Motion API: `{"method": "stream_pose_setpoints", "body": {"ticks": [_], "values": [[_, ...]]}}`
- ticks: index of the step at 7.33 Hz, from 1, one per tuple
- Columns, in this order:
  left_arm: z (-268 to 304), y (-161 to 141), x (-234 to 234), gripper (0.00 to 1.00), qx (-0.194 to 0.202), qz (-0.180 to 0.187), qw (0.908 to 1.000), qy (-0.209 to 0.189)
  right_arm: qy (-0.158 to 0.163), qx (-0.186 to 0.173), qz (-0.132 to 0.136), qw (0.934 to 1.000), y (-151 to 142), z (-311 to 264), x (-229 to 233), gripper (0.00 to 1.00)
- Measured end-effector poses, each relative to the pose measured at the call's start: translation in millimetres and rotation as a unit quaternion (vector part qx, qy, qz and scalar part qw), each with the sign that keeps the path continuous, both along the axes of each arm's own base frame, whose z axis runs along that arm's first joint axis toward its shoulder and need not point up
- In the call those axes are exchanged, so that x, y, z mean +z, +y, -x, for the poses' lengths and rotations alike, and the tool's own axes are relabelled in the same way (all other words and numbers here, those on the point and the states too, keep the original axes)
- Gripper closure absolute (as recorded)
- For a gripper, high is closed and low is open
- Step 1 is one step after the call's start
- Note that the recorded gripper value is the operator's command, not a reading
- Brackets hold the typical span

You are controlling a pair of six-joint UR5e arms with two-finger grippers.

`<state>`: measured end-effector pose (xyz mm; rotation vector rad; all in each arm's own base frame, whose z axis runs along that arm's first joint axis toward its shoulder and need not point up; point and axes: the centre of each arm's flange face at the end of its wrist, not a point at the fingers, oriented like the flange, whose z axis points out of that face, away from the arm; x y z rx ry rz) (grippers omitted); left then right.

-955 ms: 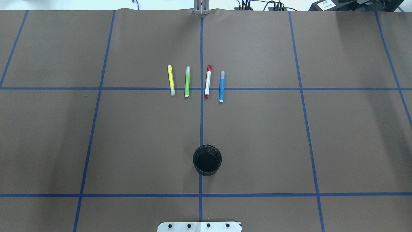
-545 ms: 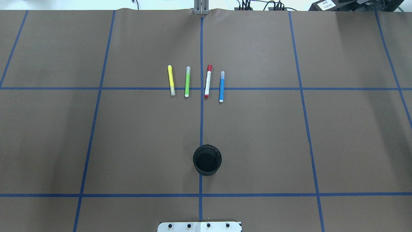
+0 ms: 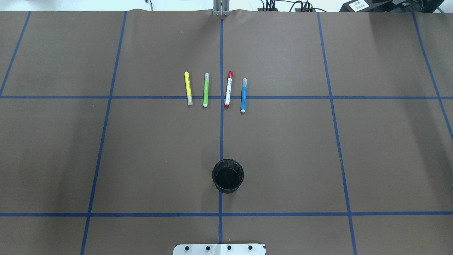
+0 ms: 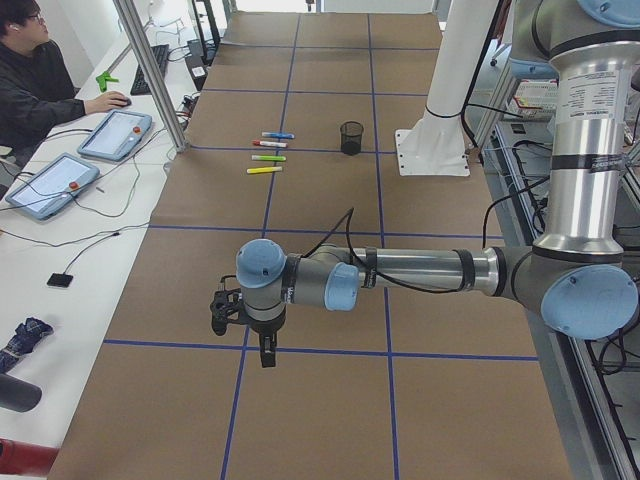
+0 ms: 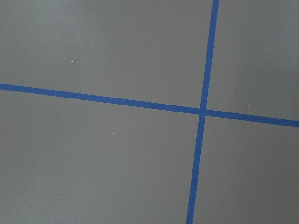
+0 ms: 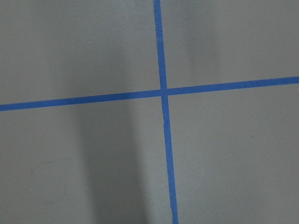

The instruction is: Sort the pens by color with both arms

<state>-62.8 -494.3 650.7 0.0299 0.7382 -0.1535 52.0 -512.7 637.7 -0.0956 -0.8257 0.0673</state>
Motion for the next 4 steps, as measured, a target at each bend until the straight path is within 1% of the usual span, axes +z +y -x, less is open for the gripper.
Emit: {"method": "stream_pose_setpoints", "body": {"ticks": [4], "values": [[0.1, -1.1, -0.2, 0.00, 0.000, 0.000, 1.0000, -0.001, 0.000, 0.000, -0.002, 1.0000, -0.8, 0.0, -1.8, 0.00]]}}
